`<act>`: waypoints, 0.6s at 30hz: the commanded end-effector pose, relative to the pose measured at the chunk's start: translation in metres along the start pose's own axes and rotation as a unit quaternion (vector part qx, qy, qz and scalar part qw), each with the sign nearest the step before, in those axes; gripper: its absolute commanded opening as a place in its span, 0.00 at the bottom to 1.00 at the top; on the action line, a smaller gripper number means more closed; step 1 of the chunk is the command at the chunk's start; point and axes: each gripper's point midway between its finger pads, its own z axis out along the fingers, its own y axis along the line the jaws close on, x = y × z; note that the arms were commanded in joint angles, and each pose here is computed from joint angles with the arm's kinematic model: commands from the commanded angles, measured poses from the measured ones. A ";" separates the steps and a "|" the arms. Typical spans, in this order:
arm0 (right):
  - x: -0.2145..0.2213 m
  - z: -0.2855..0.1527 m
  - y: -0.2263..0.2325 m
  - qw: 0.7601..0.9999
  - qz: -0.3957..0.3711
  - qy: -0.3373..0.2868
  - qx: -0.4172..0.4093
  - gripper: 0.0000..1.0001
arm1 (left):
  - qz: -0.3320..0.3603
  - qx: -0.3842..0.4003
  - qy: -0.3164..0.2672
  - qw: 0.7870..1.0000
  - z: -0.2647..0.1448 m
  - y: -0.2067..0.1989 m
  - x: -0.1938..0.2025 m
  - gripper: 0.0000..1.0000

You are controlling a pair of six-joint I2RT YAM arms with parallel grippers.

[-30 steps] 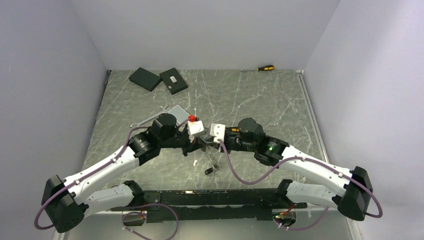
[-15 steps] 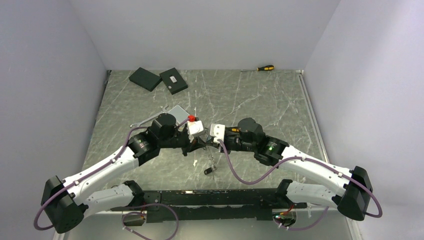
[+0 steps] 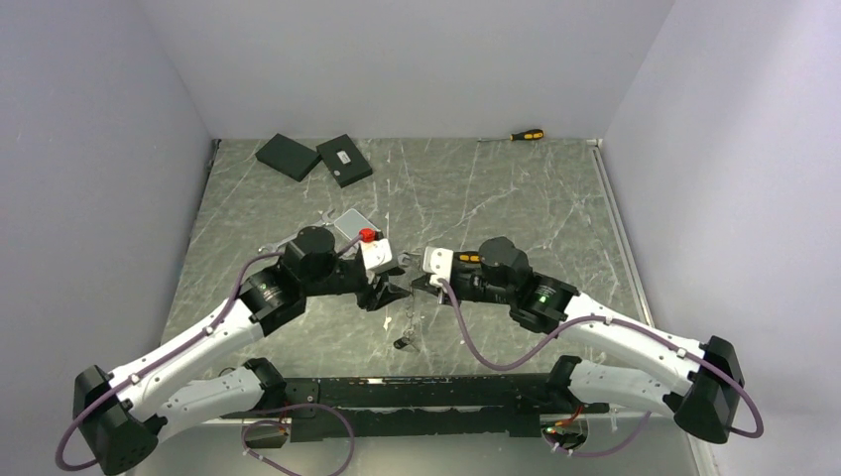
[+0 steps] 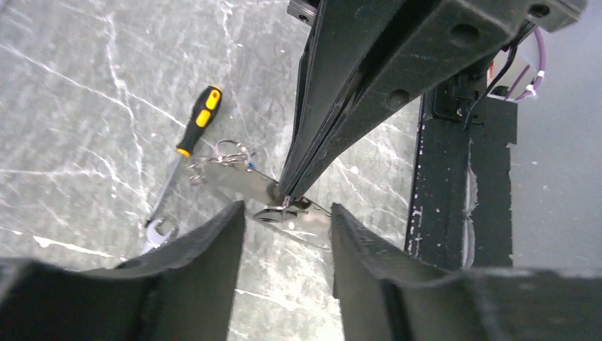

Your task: Put the keys on the keyring

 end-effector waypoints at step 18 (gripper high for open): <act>-0.076 -0.034 -0.011 0.990 -0.043 -0.131 0.034 0.00 | 0.061 0.022 -0.055 0.996 -0.010 -0.010 -0.029 0.54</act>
